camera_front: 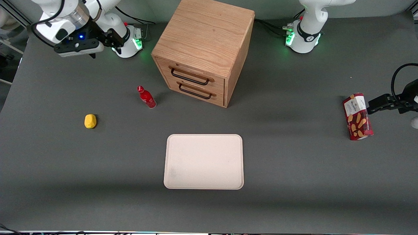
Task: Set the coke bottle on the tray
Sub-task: 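Lower the open right gripper over the red bottle's cap end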
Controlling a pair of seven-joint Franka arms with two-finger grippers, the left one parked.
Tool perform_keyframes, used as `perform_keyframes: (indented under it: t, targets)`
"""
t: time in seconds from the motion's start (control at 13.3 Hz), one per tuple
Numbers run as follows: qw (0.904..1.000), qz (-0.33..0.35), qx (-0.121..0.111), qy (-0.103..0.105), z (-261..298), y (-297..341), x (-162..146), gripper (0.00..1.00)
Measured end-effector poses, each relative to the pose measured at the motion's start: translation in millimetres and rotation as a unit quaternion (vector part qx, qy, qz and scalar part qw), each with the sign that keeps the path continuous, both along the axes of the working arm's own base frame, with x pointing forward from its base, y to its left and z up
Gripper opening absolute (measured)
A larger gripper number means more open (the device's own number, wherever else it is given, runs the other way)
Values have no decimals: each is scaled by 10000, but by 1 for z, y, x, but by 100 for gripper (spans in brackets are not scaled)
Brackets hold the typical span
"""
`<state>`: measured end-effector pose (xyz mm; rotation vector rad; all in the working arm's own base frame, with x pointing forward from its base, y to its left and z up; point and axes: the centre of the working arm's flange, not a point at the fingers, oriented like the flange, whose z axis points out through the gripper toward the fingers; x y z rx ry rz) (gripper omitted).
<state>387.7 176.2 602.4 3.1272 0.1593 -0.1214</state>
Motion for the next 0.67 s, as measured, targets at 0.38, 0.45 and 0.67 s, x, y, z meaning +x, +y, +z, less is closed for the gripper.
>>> perform_keyframes:
  t: [0.38, 0.45, 0.67]
  targets:
    - [9996, -275, -46, 77, -9, 12, -18, 100]
    - [9995, -315, -47, 80, -10, 10, -20, 100]
    - [9985, -520, -127, 74, -15, 1, -17, 100]
